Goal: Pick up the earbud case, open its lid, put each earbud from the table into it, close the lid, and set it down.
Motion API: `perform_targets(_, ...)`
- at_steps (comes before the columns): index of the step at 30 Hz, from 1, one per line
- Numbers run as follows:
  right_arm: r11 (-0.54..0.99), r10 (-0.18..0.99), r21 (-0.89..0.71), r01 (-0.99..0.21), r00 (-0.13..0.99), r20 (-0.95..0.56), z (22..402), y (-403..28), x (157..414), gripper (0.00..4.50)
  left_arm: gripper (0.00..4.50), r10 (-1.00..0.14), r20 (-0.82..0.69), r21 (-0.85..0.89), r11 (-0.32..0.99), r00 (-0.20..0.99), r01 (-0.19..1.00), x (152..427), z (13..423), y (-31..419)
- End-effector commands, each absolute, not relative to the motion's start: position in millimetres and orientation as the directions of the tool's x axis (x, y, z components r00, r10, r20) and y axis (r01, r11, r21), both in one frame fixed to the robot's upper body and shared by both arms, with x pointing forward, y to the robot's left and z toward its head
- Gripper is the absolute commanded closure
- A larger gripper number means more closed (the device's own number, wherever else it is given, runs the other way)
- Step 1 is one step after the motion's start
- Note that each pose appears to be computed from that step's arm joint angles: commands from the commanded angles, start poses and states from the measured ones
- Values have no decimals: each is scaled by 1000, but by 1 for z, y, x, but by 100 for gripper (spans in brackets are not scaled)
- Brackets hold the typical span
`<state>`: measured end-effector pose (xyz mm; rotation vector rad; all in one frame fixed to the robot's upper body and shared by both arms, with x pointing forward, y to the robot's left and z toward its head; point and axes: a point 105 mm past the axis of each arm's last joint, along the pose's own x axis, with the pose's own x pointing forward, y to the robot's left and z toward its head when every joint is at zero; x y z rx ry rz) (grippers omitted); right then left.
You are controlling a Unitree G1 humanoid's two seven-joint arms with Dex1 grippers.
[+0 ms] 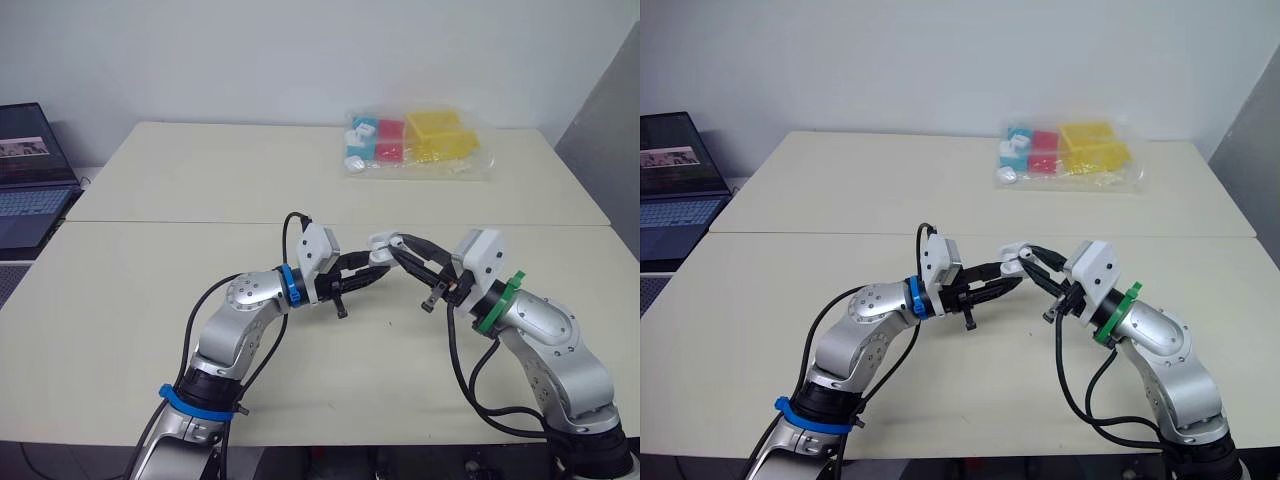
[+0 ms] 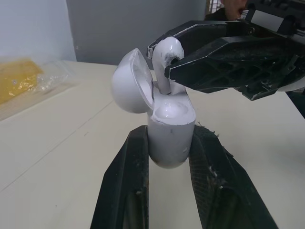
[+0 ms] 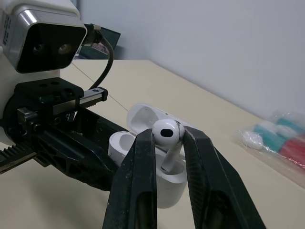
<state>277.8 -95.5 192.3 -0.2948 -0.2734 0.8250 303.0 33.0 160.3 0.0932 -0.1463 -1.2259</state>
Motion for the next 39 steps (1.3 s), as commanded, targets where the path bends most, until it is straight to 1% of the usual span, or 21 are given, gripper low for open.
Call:
perform_targets(1, 643, 750, -369, -672, 650, 123, 194, -96, 276, 406, 370, -944, 128, 206, 325, 303, 923, 297, 183, 31)
perform_targets(7, 667, 725, -353, -656, 680, 109, 194, -102, 281, 406, 370, -943, 131, 207, 328, 306, 922, 298, 184, 32)
perform_targets(9, 668, 724, -361, -650, 681, 114, 196, -102, 282, 334, 370, -942, 133, 206, 331, 308, 921, 298, 184, 32)
perform_targets(11, 671, 721, -366, -645, 684, 115, 197, -102, 283, 274, 370, -942, 133, 205, 331, 309, 921, 298, 184, 31)
perform_targets(12, 672, 719, -367, -643, 686, 114, 197, -103, 283, 237, 370, -942, 132, 205, 330, 308, 921, 298, 184, 31)
perform_targets(14, 665, 724, -371, -648, 681, 109, 197, -102, 282, 161, 370, -942, 132, 204, 331, 309, 921, 298, 184, 31)
perform_targets(17, 649, 741, -371, -665, 663, 106, 200, -100, 278, 61, 370, -941, 131, 204, 334, 313, 920, 298, 183, 32)
perform_targets(22, 638, 751, -371, -675, 651, 109, 209, -104, 273, 56, 370, -938, 124, 206, 343, 324, 916, 300, 182, 32)
perform_targets(25, 632, 754, -374, -679, 649, 98, 219, -116, 264, 56, 370, -933, 112, 207, 359, 343, 910, 301, 178, 35)
perform_targets(29, 695, 683, -335, -636, 729, 34, 227, -153, 263, 56, 370, -931, 94, 213, 364, 352, 907, 301, 172, 39)
perform_targets(31, 717, 657, -315, -622, 754, 6, 226, -162, 264, 56, 370, -932, 92, 214, 362, 350, 907, 300, 171, 39)
perform_targets(32, 731, 600, -331, -597, 793, -104, 214, -172, 270, 56, 370, -937, 84, 225, 350, 340, 909, 298, 169, 38)
perform_targets(33, 711, 556, -362, -603, 797, -236, 201, -177, 274, 56, 370, -941, 75, 238, 337, 329, 911, 296, 167, 38)
perform_targets(34, 697, 512, -383, -606, 795, -326, 193, -182, 275, 56, 370, -945, 68, 247, 328, 321, 912, 295, 166, 37)
perform_targets(35, 729, 449, -355, -585, 800, -398, 184, -188, 281, 56, 370, -948, 61, 260, 316, 311, 913, 294, 164, 37)
perform_targets(36, 751, 417, -330, -572, 798, -436, 180, -189, 284, 56, 370, -951, 58, 267, 309, 305, 913, 293, 163, 37)
perform_targets(39, 791, 404, -244, -561, 778, -481, 170, -183, 294, 56, 370, -951, 57, 274, 307, 303, 911, 293, 162, 37)
